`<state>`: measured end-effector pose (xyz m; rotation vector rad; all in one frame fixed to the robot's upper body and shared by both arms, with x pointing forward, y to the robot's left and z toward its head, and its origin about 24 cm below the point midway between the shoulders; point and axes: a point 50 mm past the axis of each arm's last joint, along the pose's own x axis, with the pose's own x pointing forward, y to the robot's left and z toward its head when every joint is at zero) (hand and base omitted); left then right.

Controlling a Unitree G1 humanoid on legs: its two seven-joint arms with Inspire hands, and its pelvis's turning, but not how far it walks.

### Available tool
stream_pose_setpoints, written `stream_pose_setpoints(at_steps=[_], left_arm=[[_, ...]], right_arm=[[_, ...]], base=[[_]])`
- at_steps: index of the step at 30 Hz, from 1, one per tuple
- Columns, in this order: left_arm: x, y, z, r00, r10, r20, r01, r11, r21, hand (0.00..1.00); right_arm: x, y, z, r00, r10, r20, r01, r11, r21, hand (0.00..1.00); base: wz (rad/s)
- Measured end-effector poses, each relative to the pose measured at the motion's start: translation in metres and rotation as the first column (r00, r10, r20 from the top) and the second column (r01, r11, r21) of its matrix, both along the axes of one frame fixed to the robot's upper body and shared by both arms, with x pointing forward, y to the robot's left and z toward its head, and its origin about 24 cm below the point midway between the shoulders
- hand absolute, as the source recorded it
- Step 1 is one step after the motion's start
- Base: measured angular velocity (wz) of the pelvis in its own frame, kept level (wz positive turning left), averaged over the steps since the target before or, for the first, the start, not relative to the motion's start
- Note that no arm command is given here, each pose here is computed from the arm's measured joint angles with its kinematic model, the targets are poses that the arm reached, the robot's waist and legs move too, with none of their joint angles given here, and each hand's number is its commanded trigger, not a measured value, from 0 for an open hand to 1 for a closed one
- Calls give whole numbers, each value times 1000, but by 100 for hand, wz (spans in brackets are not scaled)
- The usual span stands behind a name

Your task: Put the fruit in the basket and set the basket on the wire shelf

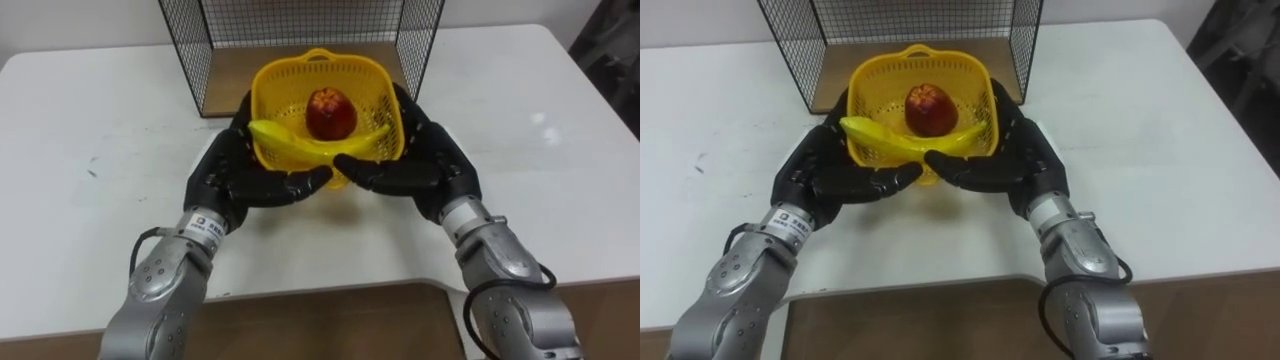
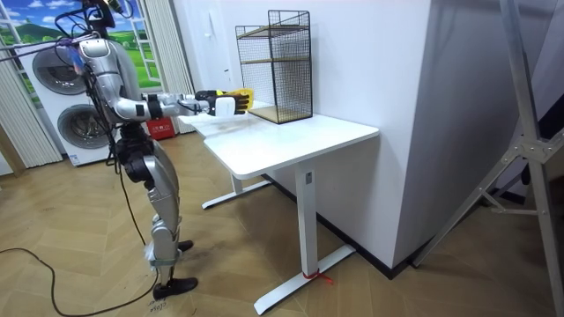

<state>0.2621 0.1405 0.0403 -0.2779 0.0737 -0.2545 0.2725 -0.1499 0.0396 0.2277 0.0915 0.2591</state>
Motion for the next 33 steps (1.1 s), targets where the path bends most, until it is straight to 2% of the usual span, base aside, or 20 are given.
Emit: stream_pose_setpoints(at_steps=[8,14,17,33], left_arm=[[-1,3,-11,999,4,-44,-4,1000,3,0],[-1,-2,-12,999,-29,-46,29,999,-18,0],[-1,0,-10,999,-20,-35,19,999,-26,0],[-1,2,-8,1000,-20,-23,19,999,-29,0]], right_arm=[[-4,-1,-12,999,3,-51,-1,999,40,0],[-3,-6,-11,999,2,-49,-1,1000,14,0],[-3,-4,-11,999,7,-49,-6,1000,17,0],[-3,-1,-10,999,1,-41,0,1000,21,0]], base=[[-11],[8],[-45],[4]])
